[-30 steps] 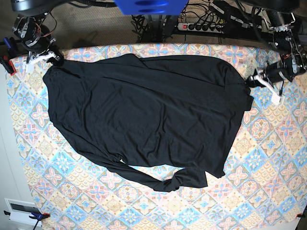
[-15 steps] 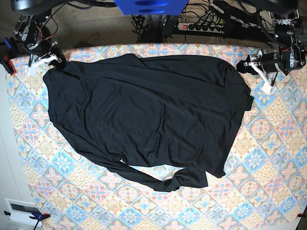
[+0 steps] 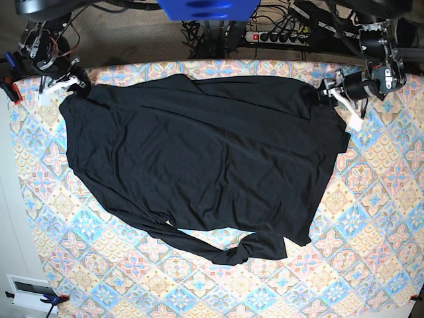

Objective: Layout the t-shirt on the table in an organized manner, then fold the t-shirt properly
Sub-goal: 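Move the left gripper along the shirt edge and grasp it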

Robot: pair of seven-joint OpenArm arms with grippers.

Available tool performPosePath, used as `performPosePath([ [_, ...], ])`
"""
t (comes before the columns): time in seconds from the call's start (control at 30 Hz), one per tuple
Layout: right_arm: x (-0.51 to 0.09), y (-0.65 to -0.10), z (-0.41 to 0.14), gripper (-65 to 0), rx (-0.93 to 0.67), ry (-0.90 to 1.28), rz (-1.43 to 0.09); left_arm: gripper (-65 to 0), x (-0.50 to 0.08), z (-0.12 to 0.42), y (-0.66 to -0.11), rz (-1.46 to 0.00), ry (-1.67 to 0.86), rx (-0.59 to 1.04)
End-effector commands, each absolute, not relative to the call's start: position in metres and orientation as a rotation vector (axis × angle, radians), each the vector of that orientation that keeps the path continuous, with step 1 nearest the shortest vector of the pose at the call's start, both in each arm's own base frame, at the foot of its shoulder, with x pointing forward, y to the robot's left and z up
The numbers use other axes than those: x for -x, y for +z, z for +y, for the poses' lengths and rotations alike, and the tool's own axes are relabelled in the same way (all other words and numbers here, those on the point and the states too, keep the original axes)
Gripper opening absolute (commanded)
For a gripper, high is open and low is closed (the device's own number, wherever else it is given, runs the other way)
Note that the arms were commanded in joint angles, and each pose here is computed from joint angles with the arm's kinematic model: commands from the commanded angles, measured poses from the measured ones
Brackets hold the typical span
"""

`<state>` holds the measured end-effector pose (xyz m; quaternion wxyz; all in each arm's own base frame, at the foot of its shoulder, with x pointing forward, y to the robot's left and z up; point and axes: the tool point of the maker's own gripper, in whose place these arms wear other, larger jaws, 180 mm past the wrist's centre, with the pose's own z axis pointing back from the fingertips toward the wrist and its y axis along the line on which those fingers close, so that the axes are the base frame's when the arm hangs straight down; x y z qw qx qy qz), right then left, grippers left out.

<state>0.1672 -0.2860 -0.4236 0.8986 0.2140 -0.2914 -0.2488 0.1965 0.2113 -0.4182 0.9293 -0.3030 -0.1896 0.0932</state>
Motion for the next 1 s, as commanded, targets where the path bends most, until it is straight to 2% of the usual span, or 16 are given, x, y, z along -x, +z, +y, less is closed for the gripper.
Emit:
performPosePath([
  [0.0,-0.173,-0.414,-0.293,-60.8,-0.434,-0.498,-0.636,-34.1,-0.191,0.214,-0.423,-0.362,0.173,0.582],
  [0.13,-0.172,-0.414,-0.293,-60.8,-0.433,-0.498,-0.635,-34.6,-0.194,0.215,-0.431,-0.348,0.160,0.526],
  [0.2,-0.172,-0.414,-0.294,-60.8,-0.432,-0.498,-0.637,-38.8,-0.195,0.215,-0.433,-0.345,0.155,0.512],
  [0.33,-0.173,-0.413,-0.294,-61.0,-0.432,-0.497,-0.638,-64.6,-0.206,0.217,-0.428,-0.371,0.151,0.505],
  [0.43,-0.173,-0.413,-0.294,-60.9,-0.431,-0.495,-0.639,-63.4,-0.210,0.219,-0.425,-0.383,0.151,0.504],
  [0.53,-0.173,-0.412,-0.294,-60.9,-0.435,-0.497,-0.643,-65.0,-0.213,0.240,-0.417,-0.427,0.207,0.482],
  [0.7,-0.180,-0.400,-0.284,-61.0,-0.539,-0.536,-0.697,-65.0,-0.214,0.273,-0.404,-0.502,0.301,0.447],
  [0.97,-0.171,-0.401,-0.280,-60.8,-0.539,-0.524,-0.666,-65.0,-0.231,0.284,-0.376,-0.613,0.338,0.523],
])
